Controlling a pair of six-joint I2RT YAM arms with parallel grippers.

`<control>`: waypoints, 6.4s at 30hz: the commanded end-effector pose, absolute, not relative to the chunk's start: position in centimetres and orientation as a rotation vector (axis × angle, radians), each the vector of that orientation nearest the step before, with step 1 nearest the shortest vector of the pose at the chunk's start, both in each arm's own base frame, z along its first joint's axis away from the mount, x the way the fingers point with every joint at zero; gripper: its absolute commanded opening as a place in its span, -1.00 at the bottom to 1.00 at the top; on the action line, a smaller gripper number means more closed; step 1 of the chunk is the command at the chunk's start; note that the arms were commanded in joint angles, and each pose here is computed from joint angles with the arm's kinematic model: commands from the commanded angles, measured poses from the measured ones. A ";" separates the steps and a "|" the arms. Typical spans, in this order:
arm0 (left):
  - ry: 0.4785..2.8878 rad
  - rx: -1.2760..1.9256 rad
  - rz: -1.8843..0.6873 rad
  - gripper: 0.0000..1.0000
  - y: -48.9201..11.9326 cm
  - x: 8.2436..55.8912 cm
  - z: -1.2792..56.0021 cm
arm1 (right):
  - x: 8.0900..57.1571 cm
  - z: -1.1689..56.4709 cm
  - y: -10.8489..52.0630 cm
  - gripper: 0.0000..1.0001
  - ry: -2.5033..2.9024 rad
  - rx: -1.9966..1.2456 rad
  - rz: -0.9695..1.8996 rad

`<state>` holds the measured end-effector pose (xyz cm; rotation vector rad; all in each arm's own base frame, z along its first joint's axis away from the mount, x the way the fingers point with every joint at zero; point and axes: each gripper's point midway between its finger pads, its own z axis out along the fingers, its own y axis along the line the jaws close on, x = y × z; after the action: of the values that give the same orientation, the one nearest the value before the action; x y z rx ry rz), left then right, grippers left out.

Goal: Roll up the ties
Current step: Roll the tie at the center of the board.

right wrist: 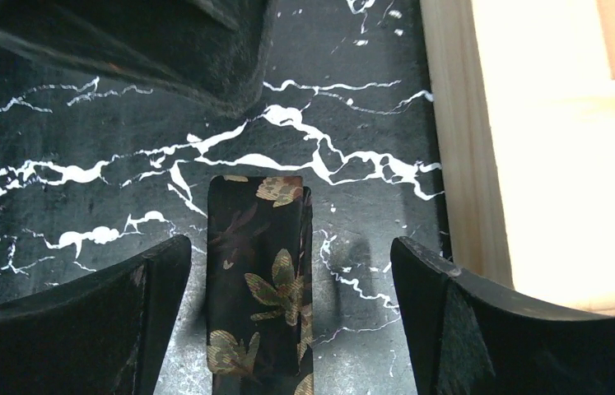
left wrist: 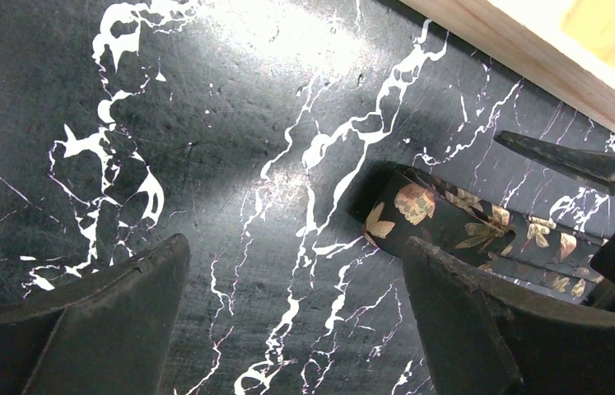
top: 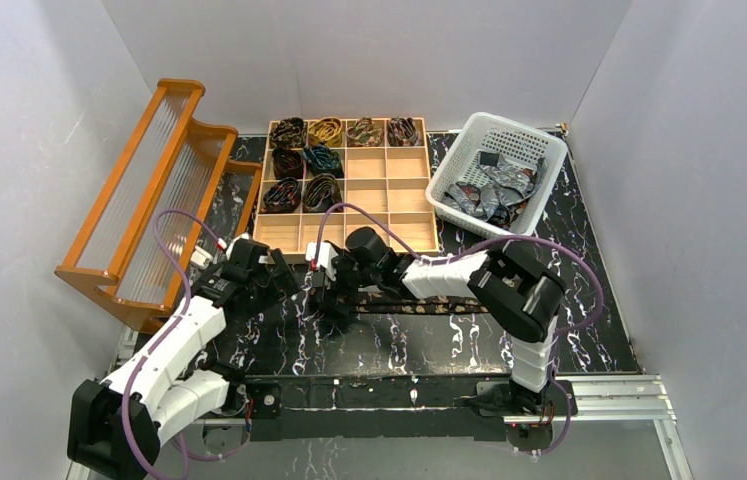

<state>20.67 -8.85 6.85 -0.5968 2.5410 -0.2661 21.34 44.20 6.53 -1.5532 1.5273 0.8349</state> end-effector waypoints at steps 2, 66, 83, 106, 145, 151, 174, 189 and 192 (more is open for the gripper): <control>2.555 -0.597 -0.210 0.97 -7.8 19.6 6.7 | 20.5 5.7 45.2 0.97 1.509 -1.645 0.892; 2.511 -0.580 -0.362 0.97 -9.4 20.1 5.1 | 19.5 9.7 39.6 0.41 2.530 -0.166 1.246; 2.532 -0.543 -0.432 0.97 -10.5 20.1 4.3 | 19.6 6.6 40.0 0.01 2.667 -0.142 1.153; 2.495 -0.398 -0.708 0.97 -14.4 21.1 3.4 | 19.8 2.1 38.0 -0.44 2.832 -0.154 1.030; 2.510 -0.203 -1.004 0.27 -18.1 19.9 0.7 | 20.1 -0.2 37.1 -0.56 2.950 -0.146 1.042; 2.507 -0.200 -1.010 0.00 -18.1 19.5 0.5 | 20.1 -0.3 37.2 -0.55 2.955 -0.143 1.048; 2.552 -0.453 -1.007 -0.81 -18.2 20.3 1.4 | 23.1 4.5 34.1 0.25 2.554 -0.631 0.830; 2.614 -0.432 -0.864 -0.83 -16.7 20.0 1.9 | 19.3 2.1 34.0 -0.11 2.755 -0.504 0.915; 2.625 -0.419 -0.868 -0.85 -16.7 19.6 2.0 | 19.8 3.0 33.9 -0.11 2.731 -0.484 0.894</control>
<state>20.46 -17.59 2.25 -0.4345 2.5753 -0.9411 20.97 34.58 3.10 -0.5066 2.6871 0.9210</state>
